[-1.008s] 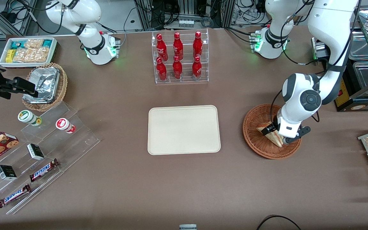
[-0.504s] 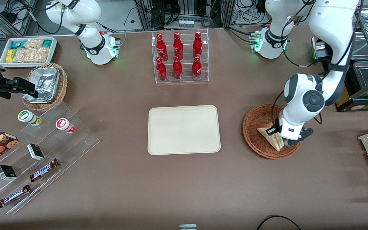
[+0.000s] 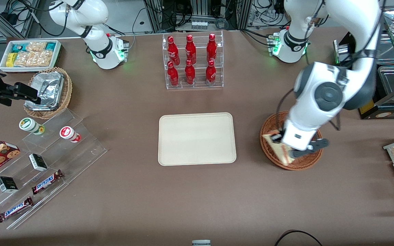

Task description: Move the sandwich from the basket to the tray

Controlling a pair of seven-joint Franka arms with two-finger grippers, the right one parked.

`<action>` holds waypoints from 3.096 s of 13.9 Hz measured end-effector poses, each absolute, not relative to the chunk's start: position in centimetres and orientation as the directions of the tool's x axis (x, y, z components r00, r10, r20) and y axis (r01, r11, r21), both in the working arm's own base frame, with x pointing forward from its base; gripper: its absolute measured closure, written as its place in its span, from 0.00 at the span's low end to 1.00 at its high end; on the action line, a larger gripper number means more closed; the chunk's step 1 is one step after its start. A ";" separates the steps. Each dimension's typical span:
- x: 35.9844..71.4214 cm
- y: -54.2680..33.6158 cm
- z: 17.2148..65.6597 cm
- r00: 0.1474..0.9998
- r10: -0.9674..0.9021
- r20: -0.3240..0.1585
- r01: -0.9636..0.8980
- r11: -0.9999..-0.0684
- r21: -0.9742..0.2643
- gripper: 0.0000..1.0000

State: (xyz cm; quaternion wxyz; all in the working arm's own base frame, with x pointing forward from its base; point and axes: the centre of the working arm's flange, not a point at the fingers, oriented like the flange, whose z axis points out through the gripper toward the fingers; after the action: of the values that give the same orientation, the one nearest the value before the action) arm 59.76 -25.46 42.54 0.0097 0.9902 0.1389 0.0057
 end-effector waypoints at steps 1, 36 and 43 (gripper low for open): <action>59.4 -28.1 42.3 0.969 0.247 0.009 0.246 -0.969 0.027 0.85; 52.7 -50.2 33.8 0.999 -0.041 0.016 -0.041 -0.999 0.029 0.01; 59.2 -34.2 49.3 0.971 0.230 0.067 0.228 -0.973 0.033 0.00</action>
State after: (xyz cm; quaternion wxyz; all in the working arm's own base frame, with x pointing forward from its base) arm 59.18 -34.19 49.33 0.0123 0.9926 0.1154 0.0353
